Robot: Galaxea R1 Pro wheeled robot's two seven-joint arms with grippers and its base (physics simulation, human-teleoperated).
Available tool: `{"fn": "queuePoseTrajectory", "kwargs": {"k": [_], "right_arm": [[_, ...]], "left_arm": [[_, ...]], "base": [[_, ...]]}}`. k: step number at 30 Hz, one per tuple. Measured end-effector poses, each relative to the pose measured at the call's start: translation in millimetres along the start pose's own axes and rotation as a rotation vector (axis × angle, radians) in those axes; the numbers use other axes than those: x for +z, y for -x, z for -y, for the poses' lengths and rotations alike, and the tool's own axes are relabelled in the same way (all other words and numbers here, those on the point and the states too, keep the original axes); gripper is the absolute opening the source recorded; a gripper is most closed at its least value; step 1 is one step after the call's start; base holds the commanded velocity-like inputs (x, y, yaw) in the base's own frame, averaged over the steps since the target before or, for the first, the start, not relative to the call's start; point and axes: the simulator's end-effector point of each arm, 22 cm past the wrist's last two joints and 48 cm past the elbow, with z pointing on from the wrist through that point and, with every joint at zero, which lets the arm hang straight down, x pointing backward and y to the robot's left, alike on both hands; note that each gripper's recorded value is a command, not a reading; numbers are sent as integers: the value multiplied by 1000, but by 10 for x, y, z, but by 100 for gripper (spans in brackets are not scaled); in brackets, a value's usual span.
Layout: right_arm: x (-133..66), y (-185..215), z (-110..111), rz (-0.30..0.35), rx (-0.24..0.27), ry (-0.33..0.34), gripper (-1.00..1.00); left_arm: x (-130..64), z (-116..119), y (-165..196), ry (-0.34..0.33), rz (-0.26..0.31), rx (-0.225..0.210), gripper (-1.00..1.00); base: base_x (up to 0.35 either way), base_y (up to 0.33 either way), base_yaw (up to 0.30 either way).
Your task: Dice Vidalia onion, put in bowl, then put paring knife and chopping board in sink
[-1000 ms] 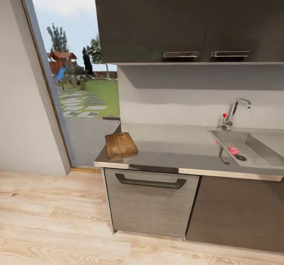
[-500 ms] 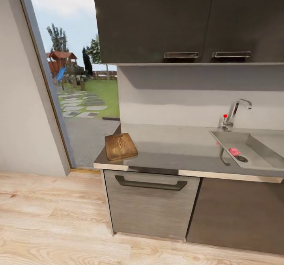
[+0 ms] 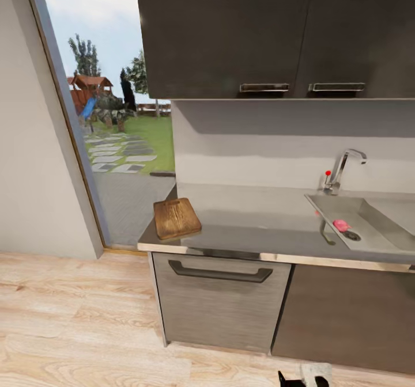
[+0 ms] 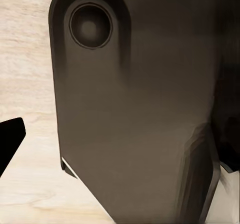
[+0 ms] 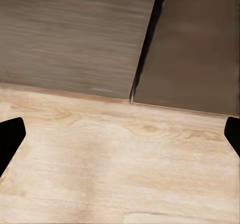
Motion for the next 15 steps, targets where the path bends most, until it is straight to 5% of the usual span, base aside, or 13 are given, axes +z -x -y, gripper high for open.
{"fn": "queuePoseTrajectory", "kwargs": {"k": [7, 15], "right_arm": [[-191, 1077, -54, 161, -9, 12, 100], [-667, 2230, -82, 305, -11, 19, 100]], "left_arm": [[-111, 8, -3, -1, 0, -1, 100], [-233, 14, -12, 0, -2, -2, 100]], "base": [[0, 0, 0], [0, 0, 0]]}}
